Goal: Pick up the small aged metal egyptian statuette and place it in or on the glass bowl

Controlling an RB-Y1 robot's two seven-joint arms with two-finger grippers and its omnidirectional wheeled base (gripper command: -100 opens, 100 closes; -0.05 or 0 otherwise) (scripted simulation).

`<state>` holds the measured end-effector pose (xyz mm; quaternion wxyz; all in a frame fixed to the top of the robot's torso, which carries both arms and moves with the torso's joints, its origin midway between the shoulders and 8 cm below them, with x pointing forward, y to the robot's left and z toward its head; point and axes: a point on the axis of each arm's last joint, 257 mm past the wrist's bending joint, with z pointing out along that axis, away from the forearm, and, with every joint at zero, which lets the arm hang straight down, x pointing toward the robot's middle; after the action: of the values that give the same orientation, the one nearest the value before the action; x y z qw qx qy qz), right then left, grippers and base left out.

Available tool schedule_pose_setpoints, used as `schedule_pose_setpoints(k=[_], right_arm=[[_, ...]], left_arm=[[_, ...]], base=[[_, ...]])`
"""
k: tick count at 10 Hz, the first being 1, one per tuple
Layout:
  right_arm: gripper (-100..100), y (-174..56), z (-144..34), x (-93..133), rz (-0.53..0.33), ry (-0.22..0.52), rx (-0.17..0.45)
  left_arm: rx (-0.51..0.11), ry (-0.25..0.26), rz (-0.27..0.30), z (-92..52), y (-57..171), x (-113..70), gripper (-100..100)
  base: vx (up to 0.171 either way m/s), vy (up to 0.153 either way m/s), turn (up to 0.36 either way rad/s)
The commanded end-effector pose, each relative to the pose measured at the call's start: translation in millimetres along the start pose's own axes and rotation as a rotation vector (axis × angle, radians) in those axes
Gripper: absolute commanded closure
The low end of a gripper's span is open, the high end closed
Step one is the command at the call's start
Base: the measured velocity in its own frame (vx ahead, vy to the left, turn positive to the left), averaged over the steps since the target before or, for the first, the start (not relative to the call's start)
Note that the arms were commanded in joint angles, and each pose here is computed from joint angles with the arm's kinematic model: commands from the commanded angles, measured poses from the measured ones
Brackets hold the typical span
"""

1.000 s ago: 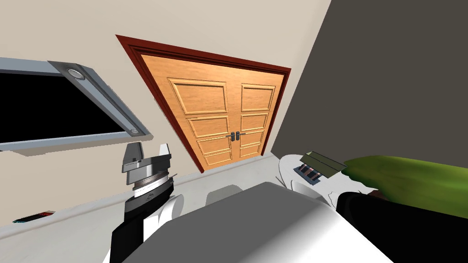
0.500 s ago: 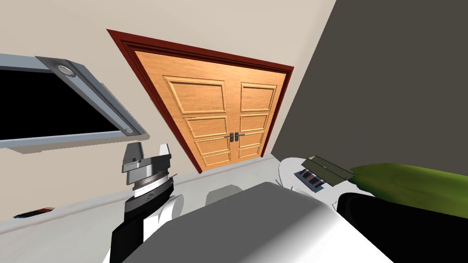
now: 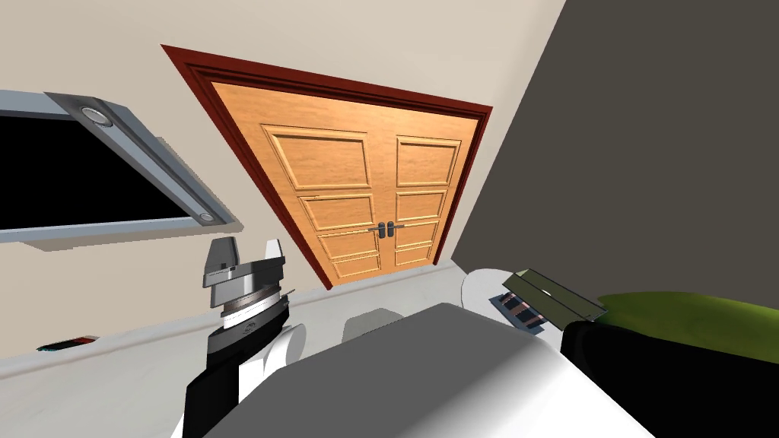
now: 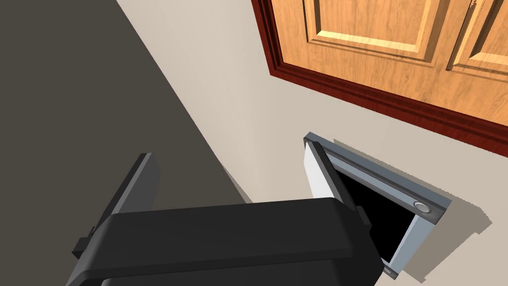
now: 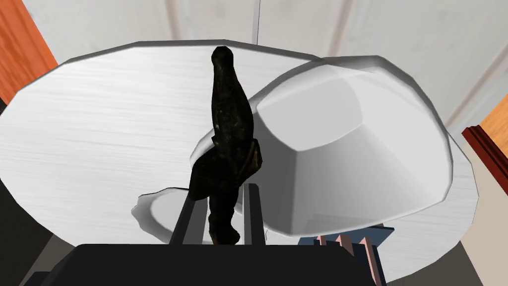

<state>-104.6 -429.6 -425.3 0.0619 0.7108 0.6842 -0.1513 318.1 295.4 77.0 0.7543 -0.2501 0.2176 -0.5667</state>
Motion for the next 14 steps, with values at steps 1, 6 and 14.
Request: schedule_pose_setpoints(k=[1, 6, 14], right_arm=[[100, 9.6, -8.0, 4.6, 0.005, 0.004, -0.021], [100, 28.6, -23.1, 12.8, 0.017, 0.011, -0.059], [-100, 31.1, -41.8, 11.3, 0.015, 0.007, -0.067]], left_arm=[[0.0, 0.0, 0.0, 0.0, 0.0, 0.0, 0], [0.0, 0.0, 0.0, 0.0, 0.0, 0.0, 0], [0.0, 0.0, 0.0, 0.0, 0.0, 0.0, 0]], base=[[0.011, -0.155, 0.075], [0.019, -0.111, 0.05], [-0.001, -0.006, -0.006]])
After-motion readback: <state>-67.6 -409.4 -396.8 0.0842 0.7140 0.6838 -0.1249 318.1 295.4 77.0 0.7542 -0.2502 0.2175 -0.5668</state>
